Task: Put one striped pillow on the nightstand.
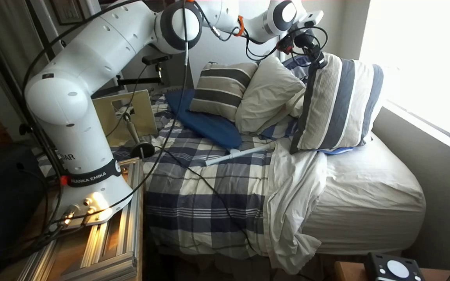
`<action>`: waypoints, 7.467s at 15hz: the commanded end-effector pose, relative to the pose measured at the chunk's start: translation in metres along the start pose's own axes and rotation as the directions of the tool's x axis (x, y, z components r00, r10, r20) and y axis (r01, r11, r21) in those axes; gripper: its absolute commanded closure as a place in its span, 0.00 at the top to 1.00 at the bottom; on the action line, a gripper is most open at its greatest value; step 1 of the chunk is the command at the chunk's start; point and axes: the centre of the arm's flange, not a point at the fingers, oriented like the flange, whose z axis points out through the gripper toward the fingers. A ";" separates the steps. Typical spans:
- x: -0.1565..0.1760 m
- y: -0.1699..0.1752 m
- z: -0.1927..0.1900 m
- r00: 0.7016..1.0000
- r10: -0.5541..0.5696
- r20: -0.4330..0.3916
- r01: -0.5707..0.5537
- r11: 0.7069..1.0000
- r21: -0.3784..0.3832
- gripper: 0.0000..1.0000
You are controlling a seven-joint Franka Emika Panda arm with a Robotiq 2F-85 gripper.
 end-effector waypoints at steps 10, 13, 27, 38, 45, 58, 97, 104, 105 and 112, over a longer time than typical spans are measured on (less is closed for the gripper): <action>0.017 -0.016 0.015 1.000 -0.010 0.015 0.010 0.999 -0.038 0.05; 0.028 -0.013 -0.013 0.999 0.017 0.038 -0.016 0.999 -0.041 0.00; 0.104 0.025 -0.209 0.989 0.108 -0.099 -0.112 0.993 -0.035 0.03; 0.117 0.072 -0.298 0.865 0.322 -0.385 -0.413 0.893 -0.178 0.03; 0.127 0.078 -0.278 0.857 0.359 -0.369 -0.456 0.862 -0.222 0.11; 0.159 0.198 -0.266 0.656 0.493 -0.572 -0.734 0.593 -0.331 0.03; 0.175 0.425 -0.192 0.476 0.310 -0.823 -0.867 0.006 -0.499 0.03; 0.182 0.487 -0.186 0.503 0.280 -0.818 -0.839 -0.067 -0.539 0.03; 0.181 0.496 -0.184 0.522 0.280 -0.806 -0.824 -0.076 -0.561 0.03; 0.181 0.566 -0.164 0.638 0.268 -0.722 -0.721 -0.120 -0.682 0.03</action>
